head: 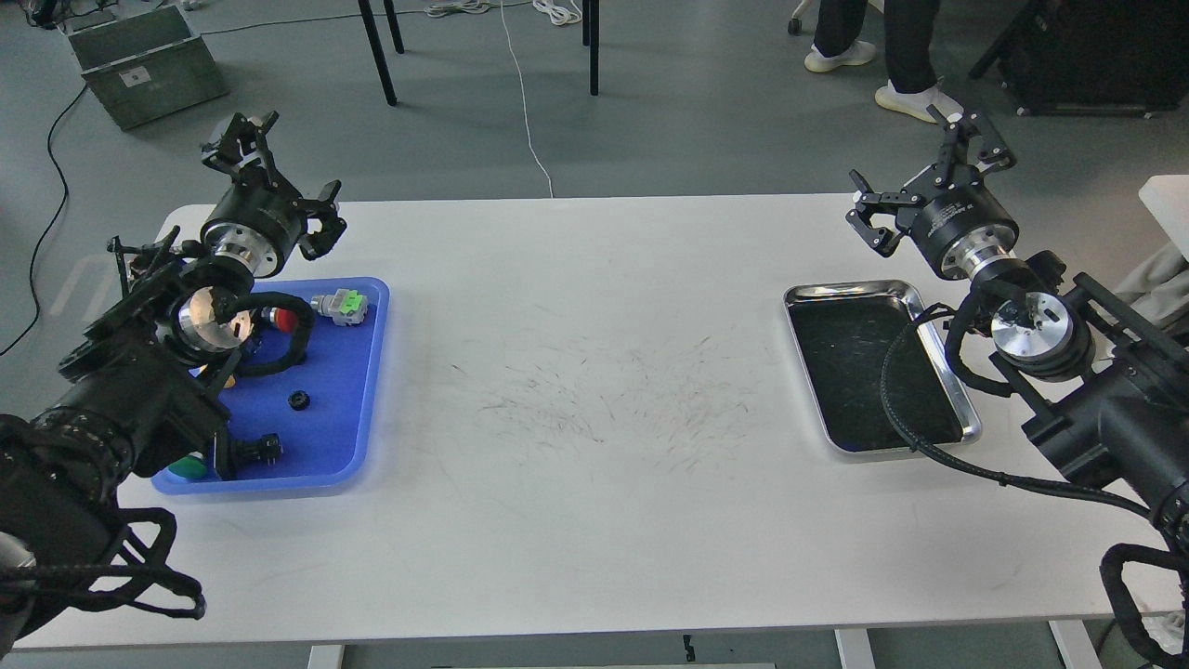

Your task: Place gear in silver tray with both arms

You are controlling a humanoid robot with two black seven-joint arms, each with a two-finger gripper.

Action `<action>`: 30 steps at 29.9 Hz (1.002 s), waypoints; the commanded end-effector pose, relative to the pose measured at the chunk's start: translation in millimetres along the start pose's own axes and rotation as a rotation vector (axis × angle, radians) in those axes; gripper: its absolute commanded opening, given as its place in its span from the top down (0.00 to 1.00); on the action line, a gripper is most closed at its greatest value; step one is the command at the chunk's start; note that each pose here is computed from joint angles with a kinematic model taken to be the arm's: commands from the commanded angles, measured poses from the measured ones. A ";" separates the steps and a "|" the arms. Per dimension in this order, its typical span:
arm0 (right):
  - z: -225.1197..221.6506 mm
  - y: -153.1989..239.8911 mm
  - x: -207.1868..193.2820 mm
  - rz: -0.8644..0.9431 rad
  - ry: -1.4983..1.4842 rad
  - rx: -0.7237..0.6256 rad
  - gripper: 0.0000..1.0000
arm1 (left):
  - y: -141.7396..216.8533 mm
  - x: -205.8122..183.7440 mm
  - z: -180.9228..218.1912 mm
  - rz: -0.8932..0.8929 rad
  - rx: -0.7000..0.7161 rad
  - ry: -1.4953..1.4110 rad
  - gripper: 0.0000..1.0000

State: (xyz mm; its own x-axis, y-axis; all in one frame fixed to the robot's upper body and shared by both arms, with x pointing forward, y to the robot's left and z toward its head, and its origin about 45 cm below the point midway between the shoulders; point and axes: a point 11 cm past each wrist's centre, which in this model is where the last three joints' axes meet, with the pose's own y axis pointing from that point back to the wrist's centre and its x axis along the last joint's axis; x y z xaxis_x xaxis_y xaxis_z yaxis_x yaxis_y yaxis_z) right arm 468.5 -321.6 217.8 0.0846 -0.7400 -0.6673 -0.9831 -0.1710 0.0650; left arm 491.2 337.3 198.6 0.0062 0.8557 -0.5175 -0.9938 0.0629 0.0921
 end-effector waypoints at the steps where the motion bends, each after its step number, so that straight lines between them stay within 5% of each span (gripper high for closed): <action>1: -0.7 0.1 0.3 0.001 0.001 0.001 0.01 | -0.2 -0.8 -0.4 -0.002 0.000 0.001 0.00; 30: -6.0 -0.1 1.7 -0.002 -0.008 0.017 0.01 | 3.4 13.3 10.4 0.013 0.014 -0.075 0.00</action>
State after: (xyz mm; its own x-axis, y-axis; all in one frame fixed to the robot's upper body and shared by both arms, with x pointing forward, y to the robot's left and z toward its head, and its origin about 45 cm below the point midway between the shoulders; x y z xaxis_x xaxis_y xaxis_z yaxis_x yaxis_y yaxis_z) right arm 469.8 -327.0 221.7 0.0866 -0.7325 -0.6753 -0.9860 -0.1602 0.0474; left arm 488.4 352.9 199.4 -0.0070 0.8705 -0.4921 -0.9943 0.0464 0.0962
